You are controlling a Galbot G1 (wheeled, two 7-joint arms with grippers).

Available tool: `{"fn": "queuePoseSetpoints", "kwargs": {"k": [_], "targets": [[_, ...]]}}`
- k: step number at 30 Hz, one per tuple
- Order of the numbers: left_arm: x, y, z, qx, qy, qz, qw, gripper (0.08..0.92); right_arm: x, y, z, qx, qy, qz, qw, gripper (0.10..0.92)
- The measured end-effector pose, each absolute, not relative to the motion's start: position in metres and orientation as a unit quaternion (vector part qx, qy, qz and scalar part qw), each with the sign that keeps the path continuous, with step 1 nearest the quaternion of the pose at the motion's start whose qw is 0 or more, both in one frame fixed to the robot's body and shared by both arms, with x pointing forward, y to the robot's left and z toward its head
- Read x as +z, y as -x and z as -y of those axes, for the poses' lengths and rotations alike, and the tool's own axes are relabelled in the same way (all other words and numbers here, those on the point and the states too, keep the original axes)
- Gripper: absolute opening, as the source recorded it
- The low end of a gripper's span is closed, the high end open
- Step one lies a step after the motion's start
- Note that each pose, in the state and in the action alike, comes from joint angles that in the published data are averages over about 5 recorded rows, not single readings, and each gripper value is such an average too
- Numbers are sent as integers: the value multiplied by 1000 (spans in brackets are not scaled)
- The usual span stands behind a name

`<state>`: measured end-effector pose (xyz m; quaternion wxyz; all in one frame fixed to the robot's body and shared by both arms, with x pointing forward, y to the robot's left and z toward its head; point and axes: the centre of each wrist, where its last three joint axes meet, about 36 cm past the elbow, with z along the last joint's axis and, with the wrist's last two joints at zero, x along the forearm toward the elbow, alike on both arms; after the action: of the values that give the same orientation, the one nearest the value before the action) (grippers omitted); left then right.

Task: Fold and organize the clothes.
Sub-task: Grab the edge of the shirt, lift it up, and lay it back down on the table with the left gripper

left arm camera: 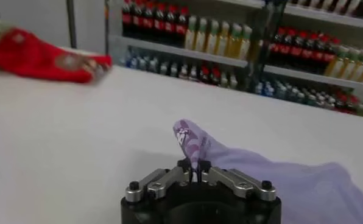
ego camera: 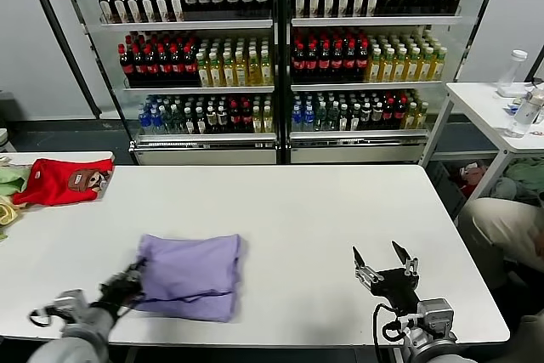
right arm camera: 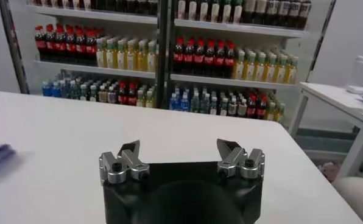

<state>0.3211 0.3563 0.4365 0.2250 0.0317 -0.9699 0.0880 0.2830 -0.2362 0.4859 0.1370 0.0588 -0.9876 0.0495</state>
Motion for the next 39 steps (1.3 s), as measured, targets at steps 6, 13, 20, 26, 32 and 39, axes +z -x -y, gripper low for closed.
{"fn": "queuePoseSetpoints", "kwargs": {"k": [6, 13, 20, 26, 32, 39], "targets": [[480, -311, -413, 25, -86, 977, 196, 136, 483, -286, 235, 44, -62, 988, 137, 823], [531, -304, -470, -52, -136, 975, 168, 136, 482, -289, 232, 39, -67, 988, 131, 823], [551, -299, -428, -72, -103, 983, 133, 136, 484, -290, 233, 39, -64, 989, 126, 823], [517, -295, -344, -30, -22, 989, 143, 136, 485, -288, 236, 40, -60, 990, 124, 823], [486, -297, -255, 36, 84, 984, 150, 136, 486, -287, 237, 40, -60, 990, 123, 823], [474, -311, -197, 77, 141, 979, 122, 193, 487, -288, 236, 40, -60, 990, 120, 823]]}}
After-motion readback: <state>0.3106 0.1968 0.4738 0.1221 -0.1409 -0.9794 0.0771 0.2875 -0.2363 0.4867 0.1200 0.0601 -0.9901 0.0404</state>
